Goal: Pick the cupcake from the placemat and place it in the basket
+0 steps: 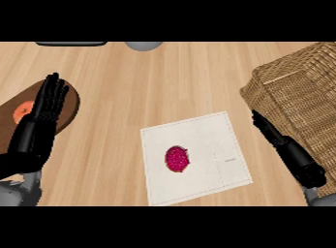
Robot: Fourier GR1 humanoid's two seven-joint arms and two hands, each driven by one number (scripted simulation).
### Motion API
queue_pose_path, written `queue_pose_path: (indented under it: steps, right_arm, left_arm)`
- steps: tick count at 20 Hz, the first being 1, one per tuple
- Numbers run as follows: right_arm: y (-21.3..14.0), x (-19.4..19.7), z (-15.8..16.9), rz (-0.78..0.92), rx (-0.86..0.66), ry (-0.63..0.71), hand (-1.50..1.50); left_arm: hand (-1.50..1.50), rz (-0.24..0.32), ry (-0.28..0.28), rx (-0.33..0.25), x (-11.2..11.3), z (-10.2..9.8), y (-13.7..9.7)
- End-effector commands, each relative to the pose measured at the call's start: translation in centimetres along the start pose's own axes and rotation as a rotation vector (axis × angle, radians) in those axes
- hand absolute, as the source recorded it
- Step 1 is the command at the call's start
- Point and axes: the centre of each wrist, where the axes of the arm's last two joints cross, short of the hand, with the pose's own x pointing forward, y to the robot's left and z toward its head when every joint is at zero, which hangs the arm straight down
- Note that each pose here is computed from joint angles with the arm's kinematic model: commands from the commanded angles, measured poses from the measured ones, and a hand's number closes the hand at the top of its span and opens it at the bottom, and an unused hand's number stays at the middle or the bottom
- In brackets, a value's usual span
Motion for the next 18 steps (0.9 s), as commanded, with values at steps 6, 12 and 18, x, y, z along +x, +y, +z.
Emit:
queue_pose_path:
  steps: [6,12,18]
  right_arm:
    - [2.2,9.4,-10.2,-0.371,-0.042,-0.56,1.5]
    - [14.9,10.9,-10.0,0.187,0.213,-0.732,-1.5]
    - [20.2,17.2,-11.3,0.203,0.073,-0.582,-1.5]
  left_arm:
    - [0.0,-0.099,0.338,0.072,-2.6,-0.4,4.1]
    - [0.0,-0.044,0.453,0.034,-3.3,-0.7,4.0]
    - [0.0,-0.042,0.489,0.045,-3.0,-1.6,3.7]
